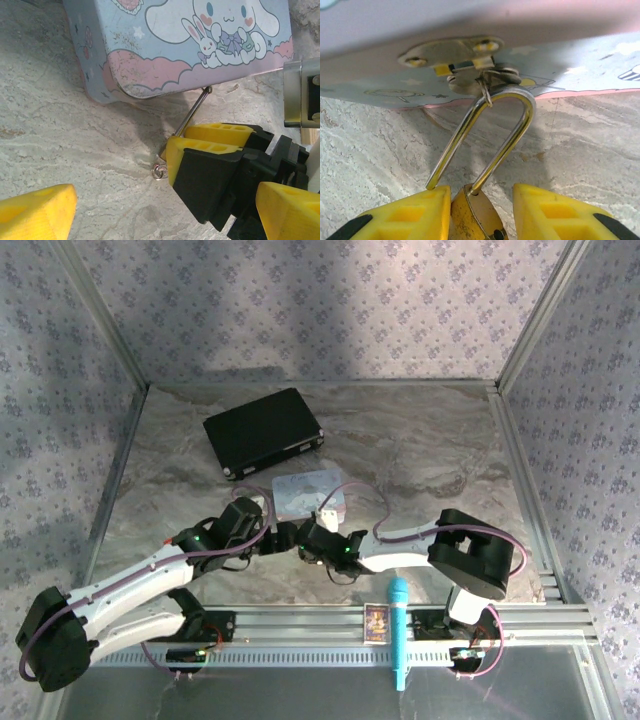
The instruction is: Unlock a padlock with a key
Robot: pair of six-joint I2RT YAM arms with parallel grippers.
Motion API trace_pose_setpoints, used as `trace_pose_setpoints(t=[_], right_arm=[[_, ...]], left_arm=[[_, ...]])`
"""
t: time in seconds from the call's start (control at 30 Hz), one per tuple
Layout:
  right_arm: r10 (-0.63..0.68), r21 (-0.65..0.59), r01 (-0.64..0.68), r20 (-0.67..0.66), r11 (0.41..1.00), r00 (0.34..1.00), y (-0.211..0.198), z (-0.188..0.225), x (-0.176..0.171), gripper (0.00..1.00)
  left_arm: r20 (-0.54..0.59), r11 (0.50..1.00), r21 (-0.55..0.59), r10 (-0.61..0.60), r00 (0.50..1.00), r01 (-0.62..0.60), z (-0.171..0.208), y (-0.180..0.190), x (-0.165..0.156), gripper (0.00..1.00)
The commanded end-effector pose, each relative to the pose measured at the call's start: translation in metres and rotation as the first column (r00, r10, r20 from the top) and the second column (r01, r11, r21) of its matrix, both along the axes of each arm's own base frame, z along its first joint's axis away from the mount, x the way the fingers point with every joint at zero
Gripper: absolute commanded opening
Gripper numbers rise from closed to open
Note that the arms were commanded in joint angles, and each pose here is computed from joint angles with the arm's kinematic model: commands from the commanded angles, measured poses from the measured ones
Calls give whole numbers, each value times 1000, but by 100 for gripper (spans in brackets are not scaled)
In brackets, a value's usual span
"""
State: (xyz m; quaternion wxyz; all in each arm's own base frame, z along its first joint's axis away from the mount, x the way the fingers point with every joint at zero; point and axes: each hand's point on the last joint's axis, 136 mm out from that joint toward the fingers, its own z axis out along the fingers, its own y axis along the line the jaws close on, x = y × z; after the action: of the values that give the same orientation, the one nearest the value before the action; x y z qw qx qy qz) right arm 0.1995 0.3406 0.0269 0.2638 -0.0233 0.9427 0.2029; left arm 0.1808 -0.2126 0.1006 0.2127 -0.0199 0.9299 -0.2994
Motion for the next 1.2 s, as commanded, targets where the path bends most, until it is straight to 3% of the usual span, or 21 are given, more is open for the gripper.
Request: trace_pose_setpoints(t=[0.0, 0.37, 0.53, 0.67, 0.77, 0.9, 1.03, 1.17], right_arm=[[-24, -46, 21, -72, 999, 997, -16, -29, -13, 35], [-47, 133, 57, -78, 990, 996, -23, -33, -18, 17], [-45, 233, 54, -46, 971, 998, -23, -25, -16, 10], [-52, 329, 70, -62, 942, 997, -23, -29, -15, 6], [-54, 417, 83, -81, 905, 995, -22, -31, -11, 6], [-25, 456, 61, -85, 888, 996, -15, -33, -11, 5], [-26, 457, 67, -96, 887, 995, -15, -37, -12, 4], [-41, 505, 90, -108, 858, 993, -19, -38, -10, 4]], left_arm=[[6, 1000, 5, 25, 1000, -25, 0, 3, 4, 92], [21, 999, 30, 10, 1000, -11, 2, -1, 10, 92], [168, 978, 192, -116, 979, 83, 26, 6, 23, 94], [298, 876, 461, -303, 905, 142, 59, 15, 45, 92], [252, 773, 601, -425, 869, 204, 57, 13, 56, 87], [203, 693, 668, -520, 829, 271, 46, -7, 62, 81], [96, 525, 790, -616, 782, 316, 24, -12, 63, 81], [40, 470, 812, -634, 772, 345, 0, -18, 62, 78]])
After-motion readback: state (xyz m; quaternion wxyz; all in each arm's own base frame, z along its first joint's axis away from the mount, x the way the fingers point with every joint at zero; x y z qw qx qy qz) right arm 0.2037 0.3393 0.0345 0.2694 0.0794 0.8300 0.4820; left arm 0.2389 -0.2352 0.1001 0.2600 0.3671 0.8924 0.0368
